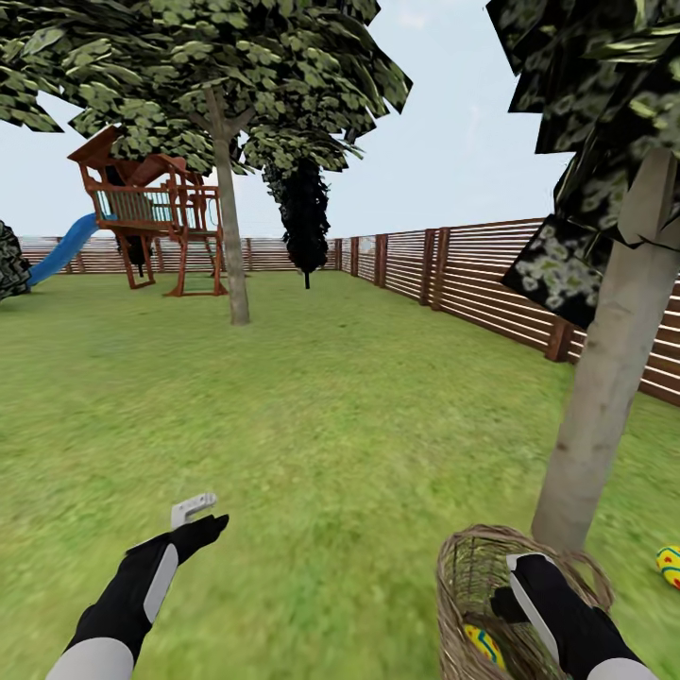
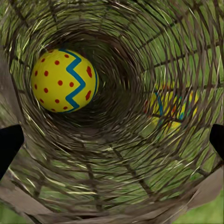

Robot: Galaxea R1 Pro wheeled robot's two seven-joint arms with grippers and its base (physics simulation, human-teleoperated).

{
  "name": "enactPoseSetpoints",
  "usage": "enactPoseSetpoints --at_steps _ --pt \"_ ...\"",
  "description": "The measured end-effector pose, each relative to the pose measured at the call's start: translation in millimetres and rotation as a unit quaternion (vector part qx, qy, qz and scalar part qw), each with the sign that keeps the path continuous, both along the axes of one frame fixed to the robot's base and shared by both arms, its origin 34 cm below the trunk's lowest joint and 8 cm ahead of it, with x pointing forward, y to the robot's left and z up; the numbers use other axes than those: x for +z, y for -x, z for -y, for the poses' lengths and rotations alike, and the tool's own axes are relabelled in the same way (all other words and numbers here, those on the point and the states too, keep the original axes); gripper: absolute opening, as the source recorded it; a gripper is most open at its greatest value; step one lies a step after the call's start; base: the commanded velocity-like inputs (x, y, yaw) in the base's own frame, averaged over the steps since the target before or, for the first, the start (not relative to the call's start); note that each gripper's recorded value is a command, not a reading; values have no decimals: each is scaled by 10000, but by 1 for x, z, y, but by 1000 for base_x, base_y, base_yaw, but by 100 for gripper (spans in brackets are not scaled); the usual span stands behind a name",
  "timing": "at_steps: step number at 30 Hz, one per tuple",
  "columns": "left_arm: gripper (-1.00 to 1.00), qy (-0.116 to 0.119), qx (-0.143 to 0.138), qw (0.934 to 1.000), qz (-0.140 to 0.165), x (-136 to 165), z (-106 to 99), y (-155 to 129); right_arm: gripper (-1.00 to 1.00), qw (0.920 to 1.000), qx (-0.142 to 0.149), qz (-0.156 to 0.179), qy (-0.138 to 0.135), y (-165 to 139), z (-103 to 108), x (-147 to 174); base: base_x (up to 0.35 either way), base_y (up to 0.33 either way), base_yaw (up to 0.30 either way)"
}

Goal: Take the three Easter eggs out of the wicker basket on the lawn in the garden, then place them on the lawn next to a single tree (choose any tree) so that all three eggs are next to the same tree and none are left in the basket.

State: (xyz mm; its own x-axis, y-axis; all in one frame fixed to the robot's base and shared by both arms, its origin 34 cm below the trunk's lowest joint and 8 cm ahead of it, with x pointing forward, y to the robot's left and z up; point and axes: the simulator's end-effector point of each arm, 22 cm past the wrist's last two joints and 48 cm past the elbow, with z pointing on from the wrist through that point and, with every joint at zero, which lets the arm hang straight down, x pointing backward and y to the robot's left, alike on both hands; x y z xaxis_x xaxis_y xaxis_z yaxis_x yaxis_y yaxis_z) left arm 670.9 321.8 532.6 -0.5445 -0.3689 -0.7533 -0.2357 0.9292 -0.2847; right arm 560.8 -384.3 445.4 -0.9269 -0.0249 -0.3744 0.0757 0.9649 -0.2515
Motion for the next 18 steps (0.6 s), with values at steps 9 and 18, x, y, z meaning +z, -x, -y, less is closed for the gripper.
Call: enactPoseSetpoints --at_steps 9,18 --pt "100 3 13 10000 3 0 0 0 100 10000 3 2 5 0 0 0 322 122 0" --pt "100 34 26 10000 7 -1 -1 0 100 10000 -8 -3 8 0 1 0 48 18 0"
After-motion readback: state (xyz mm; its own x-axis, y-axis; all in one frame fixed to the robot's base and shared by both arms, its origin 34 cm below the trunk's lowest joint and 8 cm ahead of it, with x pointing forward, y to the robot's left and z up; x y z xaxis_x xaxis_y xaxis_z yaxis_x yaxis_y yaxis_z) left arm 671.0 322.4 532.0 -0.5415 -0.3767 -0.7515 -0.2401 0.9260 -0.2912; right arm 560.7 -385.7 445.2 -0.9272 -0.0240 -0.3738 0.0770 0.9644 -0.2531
